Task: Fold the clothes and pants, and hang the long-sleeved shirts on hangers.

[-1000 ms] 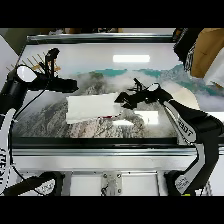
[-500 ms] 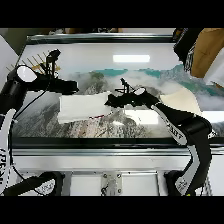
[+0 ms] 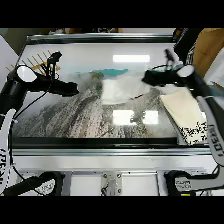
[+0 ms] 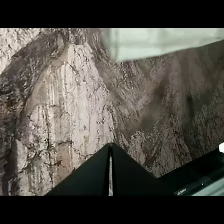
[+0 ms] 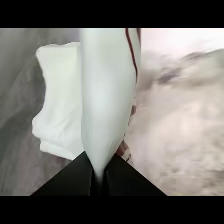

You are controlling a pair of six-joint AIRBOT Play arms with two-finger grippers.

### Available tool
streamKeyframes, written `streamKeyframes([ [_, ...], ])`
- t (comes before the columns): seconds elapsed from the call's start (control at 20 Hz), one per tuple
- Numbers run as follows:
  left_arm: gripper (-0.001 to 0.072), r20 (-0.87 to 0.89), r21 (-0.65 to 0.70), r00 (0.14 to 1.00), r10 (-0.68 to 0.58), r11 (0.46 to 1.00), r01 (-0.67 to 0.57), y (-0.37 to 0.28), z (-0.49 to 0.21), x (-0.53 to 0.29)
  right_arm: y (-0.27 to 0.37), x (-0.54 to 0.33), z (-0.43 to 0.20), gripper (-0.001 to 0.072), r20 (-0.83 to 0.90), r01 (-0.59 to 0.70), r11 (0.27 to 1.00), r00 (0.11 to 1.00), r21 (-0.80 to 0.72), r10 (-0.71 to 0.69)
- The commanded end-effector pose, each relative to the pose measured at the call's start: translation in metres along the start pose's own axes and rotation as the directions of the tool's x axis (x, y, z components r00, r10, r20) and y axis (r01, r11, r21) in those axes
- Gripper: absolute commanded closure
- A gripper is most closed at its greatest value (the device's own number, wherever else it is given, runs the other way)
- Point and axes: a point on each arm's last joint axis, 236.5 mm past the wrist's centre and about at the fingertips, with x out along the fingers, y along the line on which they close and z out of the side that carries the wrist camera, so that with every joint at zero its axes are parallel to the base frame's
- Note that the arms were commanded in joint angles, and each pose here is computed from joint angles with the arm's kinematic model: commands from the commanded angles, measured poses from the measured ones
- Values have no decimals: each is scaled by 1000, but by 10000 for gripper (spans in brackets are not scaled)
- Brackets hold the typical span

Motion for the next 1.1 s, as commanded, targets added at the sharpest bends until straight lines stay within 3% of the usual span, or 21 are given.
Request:
streamKeyframes([
  [0.0,693,-3,2,1000,-1,1000,1,0,-1,0,-78,-99,32,703,112,252,961,958,114,-264],
  [0.35,694,-4,2,1000,0,1000,0,0,-1,0,-135,-204,18,703,119,475,815,836,332,-535],
  [0.55,694,-6,3,1000,-1,1000,1,0,-2,0,-124,-223,2,703,92,491,799,830,348,-550],
  [0.9,694,-7,9,1000,-1,1000,1,0,-2,0,-145,-281,-43,703,-10,668,644,697,373,-717],
  [1.05,694,-7,14,1000,-1,1000,1,0,-2,0,-154,-276,-76,703,-83,698,614,683,368,-726],
])
